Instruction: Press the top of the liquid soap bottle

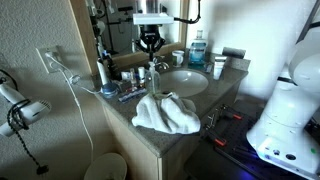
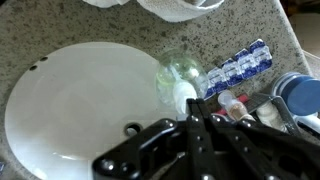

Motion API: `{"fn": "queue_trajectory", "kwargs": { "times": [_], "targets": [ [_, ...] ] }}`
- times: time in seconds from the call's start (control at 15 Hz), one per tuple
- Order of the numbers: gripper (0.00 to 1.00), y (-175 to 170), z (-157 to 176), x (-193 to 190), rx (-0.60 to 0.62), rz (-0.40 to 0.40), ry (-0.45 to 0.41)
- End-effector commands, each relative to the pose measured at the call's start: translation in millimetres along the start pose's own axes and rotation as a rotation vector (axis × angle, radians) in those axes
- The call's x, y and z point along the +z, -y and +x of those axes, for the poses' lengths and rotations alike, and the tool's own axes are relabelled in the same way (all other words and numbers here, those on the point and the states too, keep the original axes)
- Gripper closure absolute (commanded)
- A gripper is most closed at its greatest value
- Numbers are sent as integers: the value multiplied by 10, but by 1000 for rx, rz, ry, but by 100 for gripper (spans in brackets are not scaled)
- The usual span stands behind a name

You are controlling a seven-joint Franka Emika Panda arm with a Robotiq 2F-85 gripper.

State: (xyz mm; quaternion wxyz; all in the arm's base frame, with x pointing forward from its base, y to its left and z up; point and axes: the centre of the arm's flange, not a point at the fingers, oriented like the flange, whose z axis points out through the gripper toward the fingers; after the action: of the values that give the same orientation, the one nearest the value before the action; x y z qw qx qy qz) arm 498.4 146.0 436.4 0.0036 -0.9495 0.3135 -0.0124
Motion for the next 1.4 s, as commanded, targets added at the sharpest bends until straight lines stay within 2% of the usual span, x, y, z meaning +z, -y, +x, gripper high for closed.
{"fn": "queue_trajectory", "kwargs": {
  "times": [0.0,1.0,1.33],
  "targets": [
    [95,-8,0,64,23,-8,-13],
    [95,31,6,261,2,-14,9],
    [95,-15,9,333,3,-35,-10]
  ]
}}
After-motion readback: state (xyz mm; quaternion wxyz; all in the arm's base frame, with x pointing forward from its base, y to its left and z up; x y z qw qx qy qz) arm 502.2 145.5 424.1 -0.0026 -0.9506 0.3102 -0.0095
